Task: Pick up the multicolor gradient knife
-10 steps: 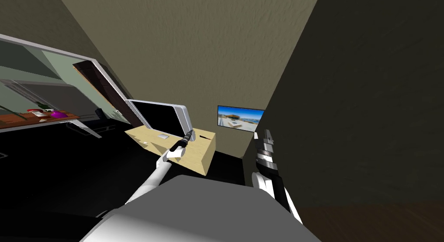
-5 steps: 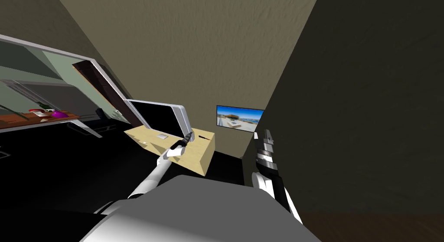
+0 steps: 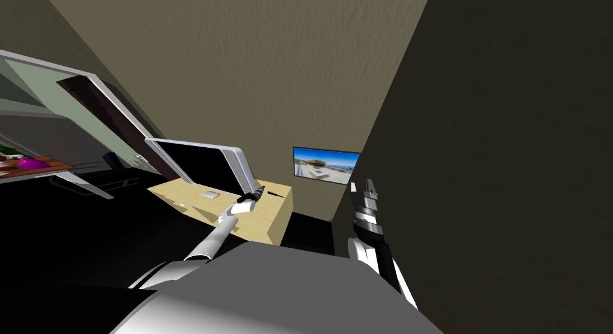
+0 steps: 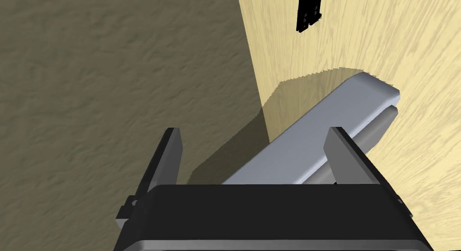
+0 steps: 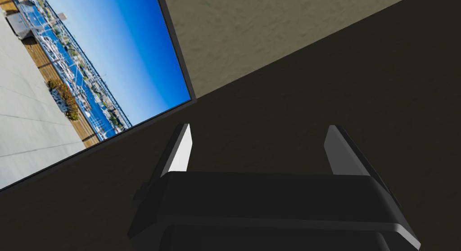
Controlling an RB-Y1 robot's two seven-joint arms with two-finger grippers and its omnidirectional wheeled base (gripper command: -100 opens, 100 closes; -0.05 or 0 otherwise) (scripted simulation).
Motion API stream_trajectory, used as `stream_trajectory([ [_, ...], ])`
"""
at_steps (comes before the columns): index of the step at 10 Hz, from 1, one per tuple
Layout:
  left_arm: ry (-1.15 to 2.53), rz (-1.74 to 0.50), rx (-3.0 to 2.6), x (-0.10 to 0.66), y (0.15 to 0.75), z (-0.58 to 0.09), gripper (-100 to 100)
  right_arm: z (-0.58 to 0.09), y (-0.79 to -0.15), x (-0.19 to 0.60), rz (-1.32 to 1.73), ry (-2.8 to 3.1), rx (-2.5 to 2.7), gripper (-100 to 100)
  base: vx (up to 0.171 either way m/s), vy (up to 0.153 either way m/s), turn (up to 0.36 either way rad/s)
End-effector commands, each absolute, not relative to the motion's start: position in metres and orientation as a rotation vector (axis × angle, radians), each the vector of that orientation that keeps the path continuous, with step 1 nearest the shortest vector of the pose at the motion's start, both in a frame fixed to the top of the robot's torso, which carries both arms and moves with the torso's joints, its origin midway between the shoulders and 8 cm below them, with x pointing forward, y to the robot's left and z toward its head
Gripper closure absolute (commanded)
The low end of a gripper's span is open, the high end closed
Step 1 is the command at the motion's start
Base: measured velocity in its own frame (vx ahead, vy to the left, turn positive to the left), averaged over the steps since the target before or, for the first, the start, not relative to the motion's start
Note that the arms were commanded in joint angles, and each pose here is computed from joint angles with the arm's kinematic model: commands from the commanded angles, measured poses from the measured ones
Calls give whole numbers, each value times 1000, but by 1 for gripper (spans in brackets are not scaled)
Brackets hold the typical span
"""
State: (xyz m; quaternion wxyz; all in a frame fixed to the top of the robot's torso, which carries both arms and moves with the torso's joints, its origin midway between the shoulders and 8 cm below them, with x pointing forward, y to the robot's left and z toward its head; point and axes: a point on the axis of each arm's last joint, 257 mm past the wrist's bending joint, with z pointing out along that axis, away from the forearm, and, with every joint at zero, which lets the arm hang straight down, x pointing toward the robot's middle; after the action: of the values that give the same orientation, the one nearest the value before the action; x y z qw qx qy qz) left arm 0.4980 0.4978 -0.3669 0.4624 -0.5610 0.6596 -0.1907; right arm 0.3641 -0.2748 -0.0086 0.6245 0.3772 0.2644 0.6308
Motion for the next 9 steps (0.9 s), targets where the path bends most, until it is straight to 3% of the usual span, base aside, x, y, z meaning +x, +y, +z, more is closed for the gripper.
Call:
stream_trajectory([
  [1, 1667, -434, -1427, 488, 504, -385, -100, -9, -275, 364, 1448, 607, 866, 0, 77, -24, -35],
  [6, 1776, -358, -1539, 467, 513, -422, -100, -9, -275, 364, 1448, 607, 866, 0, 63, -21, -34],
  [9, 1864, -300, -1628, 450, 517, -445, -100, -9, -275, 364, 1448, 607, 866, 0, 114, -13, -48],
])
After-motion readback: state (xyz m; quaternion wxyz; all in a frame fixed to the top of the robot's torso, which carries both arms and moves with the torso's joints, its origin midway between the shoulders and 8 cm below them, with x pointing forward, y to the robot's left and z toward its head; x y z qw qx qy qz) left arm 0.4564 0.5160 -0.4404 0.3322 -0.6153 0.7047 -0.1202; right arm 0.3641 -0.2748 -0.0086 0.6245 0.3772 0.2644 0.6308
